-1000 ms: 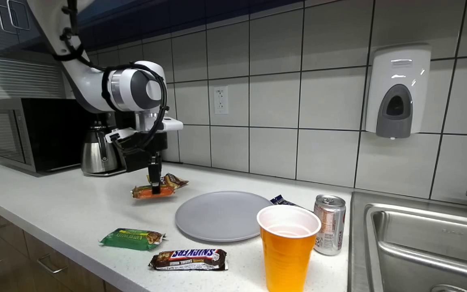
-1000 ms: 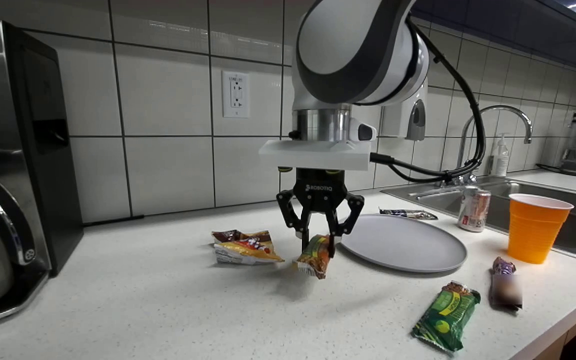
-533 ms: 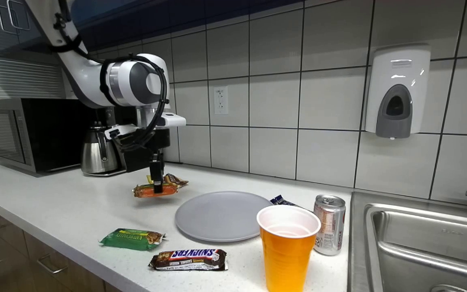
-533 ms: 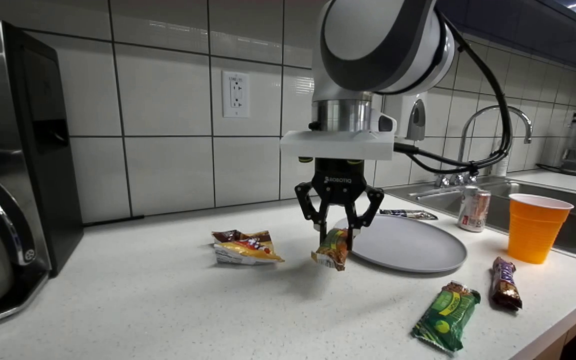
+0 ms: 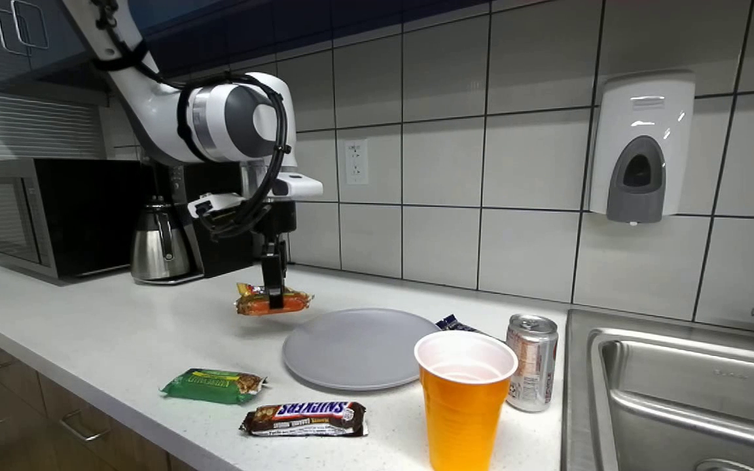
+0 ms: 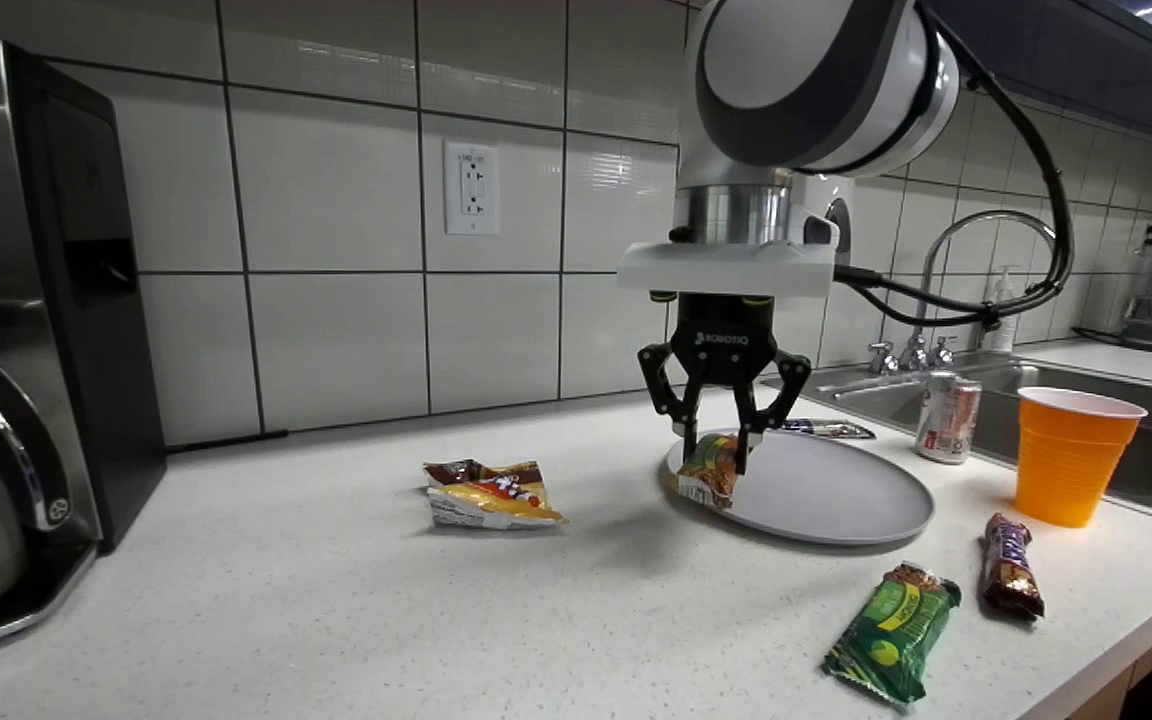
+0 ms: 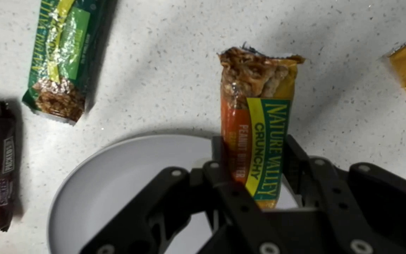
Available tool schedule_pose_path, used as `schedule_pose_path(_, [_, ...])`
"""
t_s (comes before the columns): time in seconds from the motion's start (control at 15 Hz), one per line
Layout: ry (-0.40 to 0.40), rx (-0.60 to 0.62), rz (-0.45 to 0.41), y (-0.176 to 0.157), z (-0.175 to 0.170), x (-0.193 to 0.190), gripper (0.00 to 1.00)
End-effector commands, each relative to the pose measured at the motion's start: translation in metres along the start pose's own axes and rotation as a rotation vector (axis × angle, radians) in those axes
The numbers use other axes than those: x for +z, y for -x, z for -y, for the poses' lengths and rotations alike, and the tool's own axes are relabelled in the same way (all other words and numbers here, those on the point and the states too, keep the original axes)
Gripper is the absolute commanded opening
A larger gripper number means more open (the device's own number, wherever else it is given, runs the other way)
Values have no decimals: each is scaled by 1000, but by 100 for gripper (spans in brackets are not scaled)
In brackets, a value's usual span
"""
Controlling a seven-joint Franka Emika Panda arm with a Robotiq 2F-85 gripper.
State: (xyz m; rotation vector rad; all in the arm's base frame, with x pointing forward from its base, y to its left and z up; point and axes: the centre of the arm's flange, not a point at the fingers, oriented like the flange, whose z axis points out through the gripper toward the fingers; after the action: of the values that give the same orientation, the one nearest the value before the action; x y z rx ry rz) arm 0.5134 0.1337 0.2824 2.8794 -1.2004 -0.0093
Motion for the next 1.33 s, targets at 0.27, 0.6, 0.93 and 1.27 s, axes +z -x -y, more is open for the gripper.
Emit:
schedule_pose_path(0.27, [-9, -31, 5, -38, -27, -12, 17])
schedule_pose_path(0.6, [-9, -63, 10, -61, -33, -5, 17])
schedule_pose_path(0.93, [-6, -86, 13, -81, -36, 3, 17])
schedule_pose_path(1.27, [2, -96, 18, -102, -34, 15, 17])
